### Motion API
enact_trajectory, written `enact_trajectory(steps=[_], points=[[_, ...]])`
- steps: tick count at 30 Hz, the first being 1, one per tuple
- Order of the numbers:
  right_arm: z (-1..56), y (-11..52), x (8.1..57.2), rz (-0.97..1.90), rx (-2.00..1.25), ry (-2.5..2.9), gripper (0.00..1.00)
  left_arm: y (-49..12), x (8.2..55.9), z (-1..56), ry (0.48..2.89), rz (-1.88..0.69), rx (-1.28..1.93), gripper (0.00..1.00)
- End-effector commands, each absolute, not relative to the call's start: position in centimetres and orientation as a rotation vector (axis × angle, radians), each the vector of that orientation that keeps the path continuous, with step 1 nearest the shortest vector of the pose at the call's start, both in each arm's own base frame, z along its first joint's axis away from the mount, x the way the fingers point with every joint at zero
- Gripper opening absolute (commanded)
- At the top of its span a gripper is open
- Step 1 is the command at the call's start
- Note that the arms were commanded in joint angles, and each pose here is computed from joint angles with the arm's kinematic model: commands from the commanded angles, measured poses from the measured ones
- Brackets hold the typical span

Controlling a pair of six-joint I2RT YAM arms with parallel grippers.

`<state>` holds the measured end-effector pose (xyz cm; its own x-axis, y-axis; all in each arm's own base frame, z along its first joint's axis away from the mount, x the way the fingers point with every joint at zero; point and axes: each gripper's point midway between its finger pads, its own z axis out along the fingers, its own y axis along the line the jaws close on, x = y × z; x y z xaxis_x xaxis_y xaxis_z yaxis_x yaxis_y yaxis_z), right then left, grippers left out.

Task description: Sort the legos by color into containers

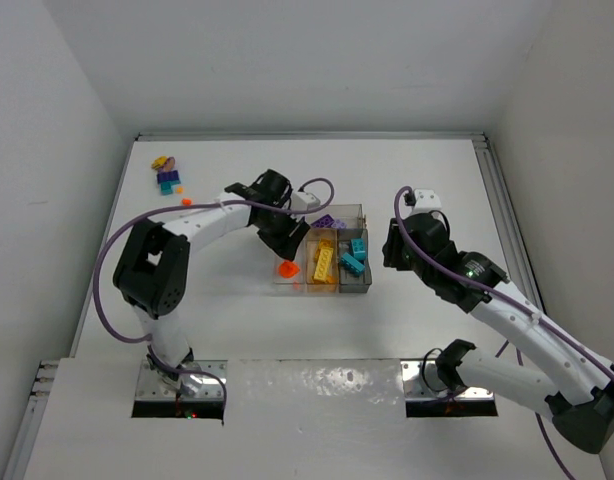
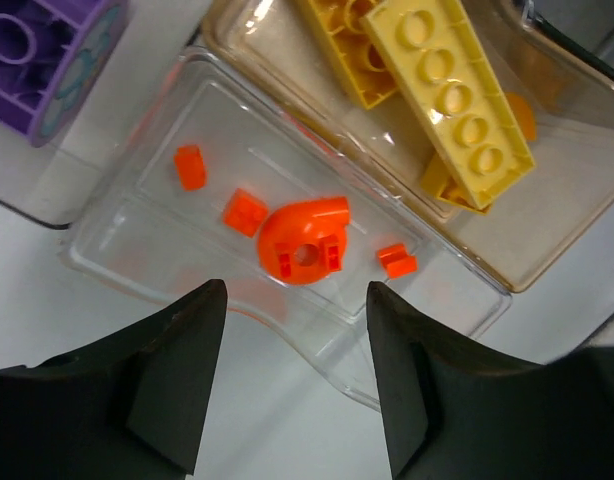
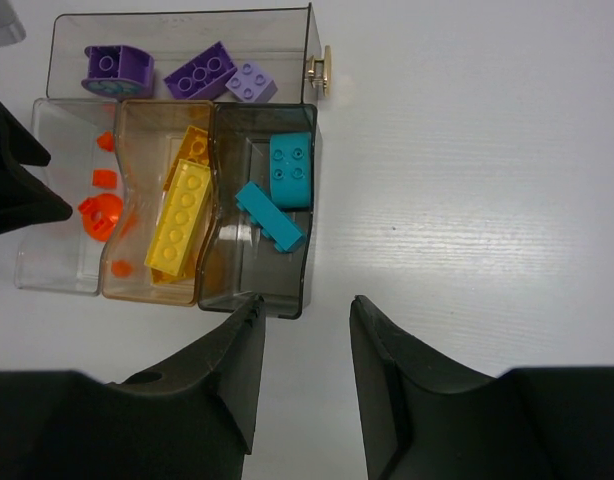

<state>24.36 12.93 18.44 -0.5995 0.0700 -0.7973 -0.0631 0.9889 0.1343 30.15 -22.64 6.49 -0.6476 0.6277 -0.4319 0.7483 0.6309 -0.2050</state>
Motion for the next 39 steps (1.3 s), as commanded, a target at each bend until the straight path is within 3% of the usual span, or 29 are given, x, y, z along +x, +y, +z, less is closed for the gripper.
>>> enact_trajectory(steps=[1,6,9,12,14,15,17,21,34,39], points=[[18.7,12.8,24.4,0.180,0.006,2.190,0.39,-22.3,33.3,9.4,2.460,-0.433,1.049,0.56],[18.5,12.8,24.3,0.182,0.002,2.192,0.39,-18.3,38.6,14.8,2.434,-0.449,0.661,0.55],[18.3,13.0,24.3,0.192,-0.001,2.191,0.39,-8.3,44.4,18.9,2.374,-0.384,0.044,0.55],[17.7,13.1,24.2,0.196,-0.008,2.196,0.40,-1.5,47.2,18.8,2.333,-0.180,-0.139,0.61],[17.6,13.1,24.3,0.195,-0.010,2.191,0.40,0.5,48.4,18.1,2.349,-0.058,-0.064,0.63],[17.5,13.1,24.3,0.192,-0.013,2.192,0.40,1.4,48.6,15.6,2.416,0.002,-0.044,0.73],[17.2,12.9,24.4,0.175,-0.024,2.199,0.40,2.2,49.8,14.9,2.438,0.061,0.028,0.79],[17.2,12.8,24.5,0.150,-0.037,2.210,0.40,4.5,51.2,9.3,2.581,0.136,0.041,0.84],[17.6,13.2,24.9,0.145,-0.064,2.214,0.40,9.0,50.8,4.8,2.632,0.286,-0.047,0.81],[18.1,13.2,25.1,0.140,-0.068,2.207,0.40,9.0,49.9,3.0,2.680,0.228,-0.053,0.72]])
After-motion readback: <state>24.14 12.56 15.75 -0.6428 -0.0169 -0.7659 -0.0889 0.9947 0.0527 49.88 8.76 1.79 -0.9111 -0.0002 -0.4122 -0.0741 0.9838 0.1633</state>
